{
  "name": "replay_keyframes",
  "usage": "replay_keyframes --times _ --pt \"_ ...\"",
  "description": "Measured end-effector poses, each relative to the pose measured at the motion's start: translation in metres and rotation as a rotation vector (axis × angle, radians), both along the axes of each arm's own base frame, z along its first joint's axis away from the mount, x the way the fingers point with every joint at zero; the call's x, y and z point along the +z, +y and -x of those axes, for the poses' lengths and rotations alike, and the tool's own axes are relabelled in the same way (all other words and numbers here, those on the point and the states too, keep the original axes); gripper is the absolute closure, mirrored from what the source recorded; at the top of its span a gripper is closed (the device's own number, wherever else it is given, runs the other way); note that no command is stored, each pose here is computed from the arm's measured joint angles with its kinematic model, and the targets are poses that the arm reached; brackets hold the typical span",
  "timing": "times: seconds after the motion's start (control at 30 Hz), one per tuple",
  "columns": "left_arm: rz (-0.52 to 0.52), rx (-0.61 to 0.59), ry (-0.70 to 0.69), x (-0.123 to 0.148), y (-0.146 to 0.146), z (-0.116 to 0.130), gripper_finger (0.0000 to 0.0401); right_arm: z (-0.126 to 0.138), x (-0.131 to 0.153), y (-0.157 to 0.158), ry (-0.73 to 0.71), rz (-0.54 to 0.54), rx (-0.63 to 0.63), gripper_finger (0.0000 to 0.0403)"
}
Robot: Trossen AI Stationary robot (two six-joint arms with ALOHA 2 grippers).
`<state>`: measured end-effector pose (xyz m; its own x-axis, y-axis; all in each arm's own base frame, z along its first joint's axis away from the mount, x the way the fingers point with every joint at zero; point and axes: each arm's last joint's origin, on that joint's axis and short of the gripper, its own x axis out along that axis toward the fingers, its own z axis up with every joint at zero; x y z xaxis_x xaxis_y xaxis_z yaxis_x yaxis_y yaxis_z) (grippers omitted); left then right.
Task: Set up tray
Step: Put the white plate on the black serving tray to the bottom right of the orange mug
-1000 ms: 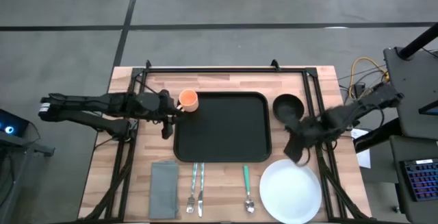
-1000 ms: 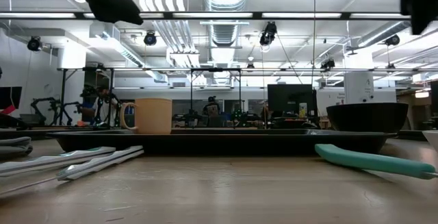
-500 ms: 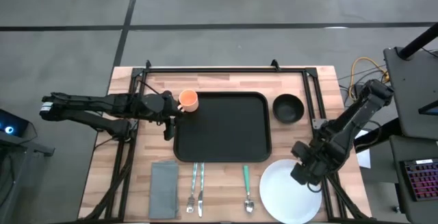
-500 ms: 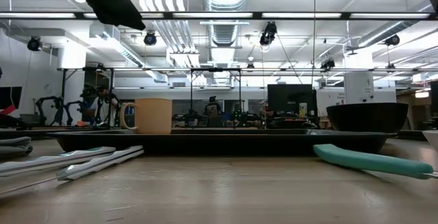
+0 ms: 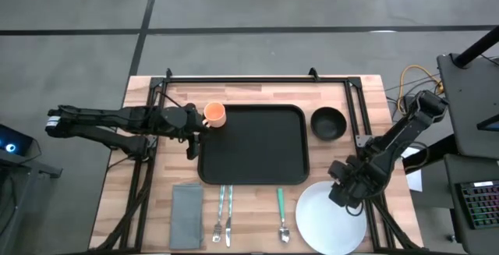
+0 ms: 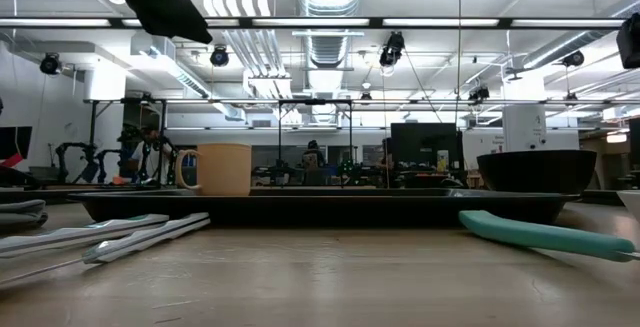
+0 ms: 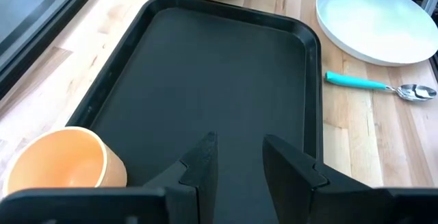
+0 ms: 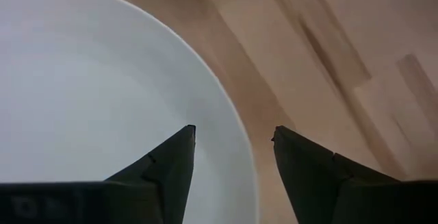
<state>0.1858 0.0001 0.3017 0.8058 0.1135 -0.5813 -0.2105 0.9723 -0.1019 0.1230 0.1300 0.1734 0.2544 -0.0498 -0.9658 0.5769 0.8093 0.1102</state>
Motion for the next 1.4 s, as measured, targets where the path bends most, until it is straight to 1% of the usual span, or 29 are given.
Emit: replay_keyframes --times 0.13,0.4,0.6,0.67,0.73,0.97,1.1,1.3,1.4 --pt "0.000 0.000 -0.001 0.000 0.000 0.000 0.0306 -0.002 -0.005 0.000 -0.036 -0.013 0.016 0.0218" --pt "0.000 0.000 -0.001 0.000 0.000 0.000 0.0306 -0.003 -0.025 -0.010 -0.054 -0.018 -0.002 0.0220" --pt "0.000 0.000 0.000 0.000 0.000 0.000 0.0306 -0.007 -0.029 -0.014 -0.075 -0.030 0.005 0.0225" --pt "0.000 0.000 0.000 0.000 0.000 0.000 0.0306 -0.009 -0.029 -0.014 -0.072 -0.032 0.021 0.0240" --pt "0.000 0.000 0.000 0.000 0.000 0.000 0.0306 -0.010 -0.027 -0.013 -0.079 -0.032 0.038 0.0266" --pt "0.000 0.001 0.002 -0.001 0.000 0.000 0.0306 -0.011 -0.027 -0.012 -0.077 -0.051 0.078 0.0381" --pt "0.000 0.001 0.002 -0.001 0.000 0.000 0.0306 -0.011 -0.027 -0.011 -0.076 -0.065 0.068 0.0393" --pt "0.000 0.001 0.001 -0.001 0.000 0.000 0.0306 -0.014 -0.017 -0.006 -0.059 -0.102 0.104 0.0395" --pt "0.000 0.001 0.002 -0.002 0.000 0.000 0.0306 -0.014 -0.013 -0.005 -0.019 -0.117 0.111 0.0395"
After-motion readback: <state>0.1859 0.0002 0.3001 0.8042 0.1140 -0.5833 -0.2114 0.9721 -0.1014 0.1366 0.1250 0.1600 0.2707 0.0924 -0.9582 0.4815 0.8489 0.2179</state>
